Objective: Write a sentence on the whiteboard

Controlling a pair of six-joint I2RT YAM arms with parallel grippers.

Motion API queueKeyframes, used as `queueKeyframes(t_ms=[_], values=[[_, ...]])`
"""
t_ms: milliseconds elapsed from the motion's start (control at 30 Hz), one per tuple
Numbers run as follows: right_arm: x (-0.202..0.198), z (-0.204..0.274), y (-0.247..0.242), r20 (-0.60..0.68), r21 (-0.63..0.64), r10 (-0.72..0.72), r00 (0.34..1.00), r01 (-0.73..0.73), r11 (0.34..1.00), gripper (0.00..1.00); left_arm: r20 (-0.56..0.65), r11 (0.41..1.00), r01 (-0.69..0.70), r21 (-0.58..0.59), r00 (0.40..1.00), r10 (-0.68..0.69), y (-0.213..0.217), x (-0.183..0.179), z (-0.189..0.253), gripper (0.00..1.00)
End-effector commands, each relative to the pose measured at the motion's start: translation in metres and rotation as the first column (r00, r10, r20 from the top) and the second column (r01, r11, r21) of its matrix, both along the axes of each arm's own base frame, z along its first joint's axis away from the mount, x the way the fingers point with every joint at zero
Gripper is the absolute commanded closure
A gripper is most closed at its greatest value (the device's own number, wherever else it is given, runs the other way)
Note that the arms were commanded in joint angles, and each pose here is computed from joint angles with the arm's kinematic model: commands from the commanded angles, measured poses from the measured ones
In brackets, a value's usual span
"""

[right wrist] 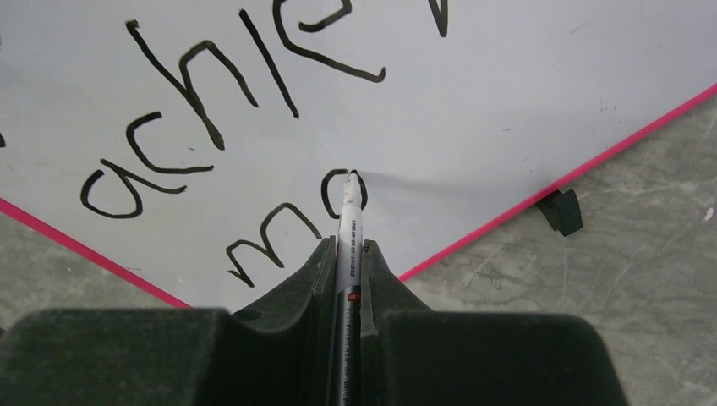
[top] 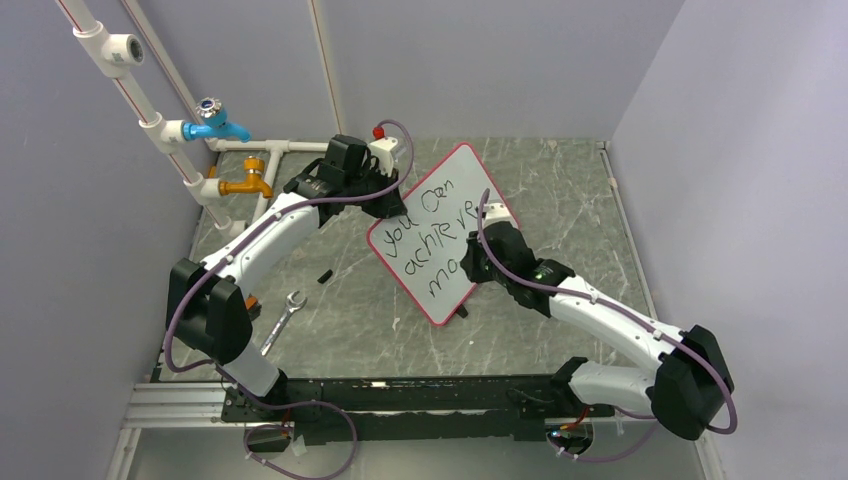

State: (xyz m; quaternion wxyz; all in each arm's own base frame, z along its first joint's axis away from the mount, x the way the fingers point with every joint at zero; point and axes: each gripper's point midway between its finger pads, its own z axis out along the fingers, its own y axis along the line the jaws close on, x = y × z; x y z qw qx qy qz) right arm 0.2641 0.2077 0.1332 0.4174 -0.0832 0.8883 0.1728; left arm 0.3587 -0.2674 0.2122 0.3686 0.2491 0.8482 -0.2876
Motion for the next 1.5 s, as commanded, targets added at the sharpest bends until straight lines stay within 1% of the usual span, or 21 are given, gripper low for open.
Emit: queueKeyframes(t_ms=[0, 200, 333, 500, 833, 1467], values=[[0.014, 0.028, 0.014, 0.061, 0.051, 0.013, 0.998, -0.016, 0.999, 1.0, 0.094, 0.999, -0.003, 0.038, 0.996, -0.001, 0.002, 0.013, 0.013, 1.0], [0.008, 0.031, 0.023, 0.053, 0.096, 0.054, 0.997, -0.059, 0.994, 1.0, 0.098, 0.999, -0.006, 0.038, 0.995, 0.003, 0.003, 0.013, 0.014, 1.0], [0.003, 0.039, 0.019, 0.065, 0.121, 0.045, 0.997, -0.053, 0.991, 1.0, 0.099, 0.999, -0.005, 0.037, 0.995, 0.002, 0.003, 0.012, 0.015, 1.0], [0.001, 0.048, 0.009, 0.093, 0.12, 0.011, 0.996, -0.022, 0.993, 1.0, 0.1, 0.999, -0.006, 0.038, 0.995, 0.002, 0.003, 0.012, 0.015, 1.0], [0.014, 0.041, -0.01, 0.089, 0.068, -0.07, 0.994, 0.064, 0.996, 1.0, 0.106, 0.999, -0.008, 0.038, 0.994, 0.004, 0.004, 0.012, 0.017, 1.0], [0.031, 0.044, 0.004, 0.087, 0.098, -0.044, 0.995, 0.035, 0.995, 1.0, 0.108, 0.999, 0.0, 0.043, 0.994, -0.004, 0.002, 0.01, 0.017, 1.0]])
